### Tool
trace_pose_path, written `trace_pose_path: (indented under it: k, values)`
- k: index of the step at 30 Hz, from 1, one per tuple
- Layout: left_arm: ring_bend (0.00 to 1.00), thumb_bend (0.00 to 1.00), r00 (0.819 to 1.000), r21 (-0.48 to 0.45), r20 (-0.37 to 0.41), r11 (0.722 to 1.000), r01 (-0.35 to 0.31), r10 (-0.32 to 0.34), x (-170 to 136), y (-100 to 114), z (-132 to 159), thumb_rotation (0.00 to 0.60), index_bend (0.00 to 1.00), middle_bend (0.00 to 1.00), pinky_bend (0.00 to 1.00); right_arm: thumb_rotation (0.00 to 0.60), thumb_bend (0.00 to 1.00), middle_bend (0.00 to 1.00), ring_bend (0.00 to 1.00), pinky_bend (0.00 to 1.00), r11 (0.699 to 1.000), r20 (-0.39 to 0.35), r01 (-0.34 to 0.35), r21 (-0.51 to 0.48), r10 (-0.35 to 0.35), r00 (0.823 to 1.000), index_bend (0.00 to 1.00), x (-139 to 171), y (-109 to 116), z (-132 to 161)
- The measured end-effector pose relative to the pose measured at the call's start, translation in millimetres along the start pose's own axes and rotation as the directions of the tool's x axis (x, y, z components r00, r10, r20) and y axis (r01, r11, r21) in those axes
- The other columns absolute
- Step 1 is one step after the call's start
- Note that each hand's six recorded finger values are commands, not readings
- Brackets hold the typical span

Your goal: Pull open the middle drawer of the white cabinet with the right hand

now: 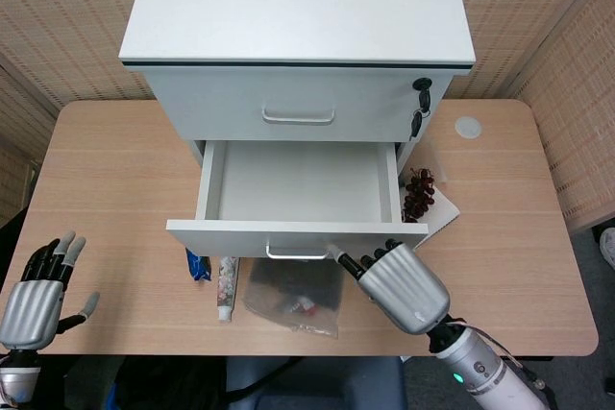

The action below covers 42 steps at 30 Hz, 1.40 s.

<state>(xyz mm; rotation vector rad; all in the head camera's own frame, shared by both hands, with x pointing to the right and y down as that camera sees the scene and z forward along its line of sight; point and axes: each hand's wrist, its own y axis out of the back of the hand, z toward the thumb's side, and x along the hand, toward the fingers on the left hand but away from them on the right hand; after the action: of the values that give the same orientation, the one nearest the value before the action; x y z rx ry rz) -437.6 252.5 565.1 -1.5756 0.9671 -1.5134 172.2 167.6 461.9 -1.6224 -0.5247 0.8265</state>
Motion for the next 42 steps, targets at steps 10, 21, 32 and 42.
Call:
trace_pose_path:
  k: [10, 21, 32, 42]
  values:
    - [0.0, 0.31, 1.0, -0.003, -0.004, 1.0, 0.005, -0.005, 0, 0, -1, 0.6, 0.03, 0.0, 0.09, 0.6, 0.33, 0.77, 0.79, 0.83, 0.989, 0.279, 0.143, -0.032, -0.128, 0.952, 0.34, 63, 23, -67]
    - [0.0, 0.31, 1.0, -0.005, 0.001, 1.0, 0.007, -0.007, 2, -1, 4, 0.6, 0.03, 0.0, 0.09, 0.6, 0.33, 0.46, 0.48, 0.62, 0.997, 0.549, 0.0, -0.078, 0.043, 0.835, 0.22, 156, -33, -135]
    - [0.0, 0.31, 1.0, -0.016, 0.001, 1.0, -0.014, 0.014, -1, 0, 10, 0.6, 0.03, 0.0, 0.09, 0.6, 0.28, 0.04, 0.03, 0.17, 0.972, 0.563, -0.127, -0.198, 0.219, 0.797, 0.0, 190, -96, -148]
    - [0.0, 0.31, 1.0, -0.027, 0.001, 0.999, -0.024, 0.024, 0, 0, 11, 0.6, 0.03, 0.0, 0.09, 0.6, 0.28, 0.04, 0.03, 0.17, 0.966, 0.555, -0.129, -0.224, 0.235, 0.798, 0.0, 183, -108, -151]
